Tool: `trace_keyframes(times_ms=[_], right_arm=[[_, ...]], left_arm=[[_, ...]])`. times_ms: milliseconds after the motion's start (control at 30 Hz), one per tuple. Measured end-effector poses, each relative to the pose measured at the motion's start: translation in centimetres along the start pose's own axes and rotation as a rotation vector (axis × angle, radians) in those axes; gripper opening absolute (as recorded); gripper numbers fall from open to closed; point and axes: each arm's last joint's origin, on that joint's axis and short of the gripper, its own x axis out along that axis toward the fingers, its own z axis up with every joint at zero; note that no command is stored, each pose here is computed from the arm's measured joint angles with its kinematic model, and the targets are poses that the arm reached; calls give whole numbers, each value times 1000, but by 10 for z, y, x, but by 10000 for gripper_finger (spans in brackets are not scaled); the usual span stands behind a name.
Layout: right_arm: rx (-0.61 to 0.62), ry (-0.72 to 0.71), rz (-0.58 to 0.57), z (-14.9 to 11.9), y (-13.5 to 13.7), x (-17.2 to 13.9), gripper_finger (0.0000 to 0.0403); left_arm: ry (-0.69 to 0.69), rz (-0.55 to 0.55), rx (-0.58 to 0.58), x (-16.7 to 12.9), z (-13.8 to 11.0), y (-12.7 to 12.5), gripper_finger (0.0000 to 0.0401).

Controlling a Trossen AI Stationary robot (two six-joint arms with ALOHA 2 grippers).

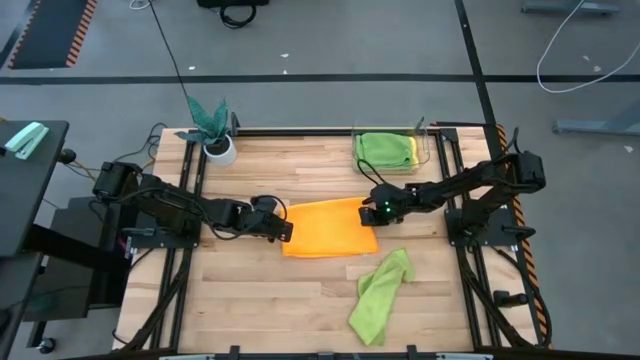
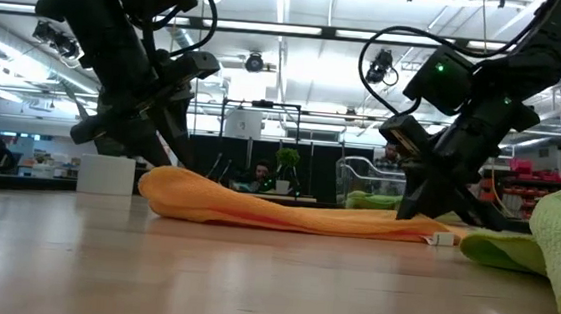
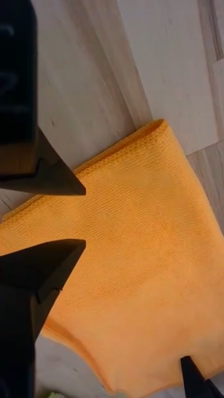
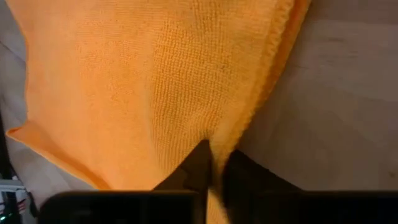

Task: Fold microfiber towels
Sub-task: Fold the orange towel

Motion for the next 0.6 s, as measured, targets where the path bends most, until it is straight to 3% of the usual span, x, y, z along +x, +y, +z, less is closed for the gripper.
trace_keyframes(times_ms=[133, 600], right_arm=[[-19, -23, 1, 0, 1, 0, 7], [-137, -126, 58, -11, 15, -8, 3]], left_arm=[[0, 0, 0, 0, 0, 0, 126], [0, 2, -5, 0, 1, 0, 120]])
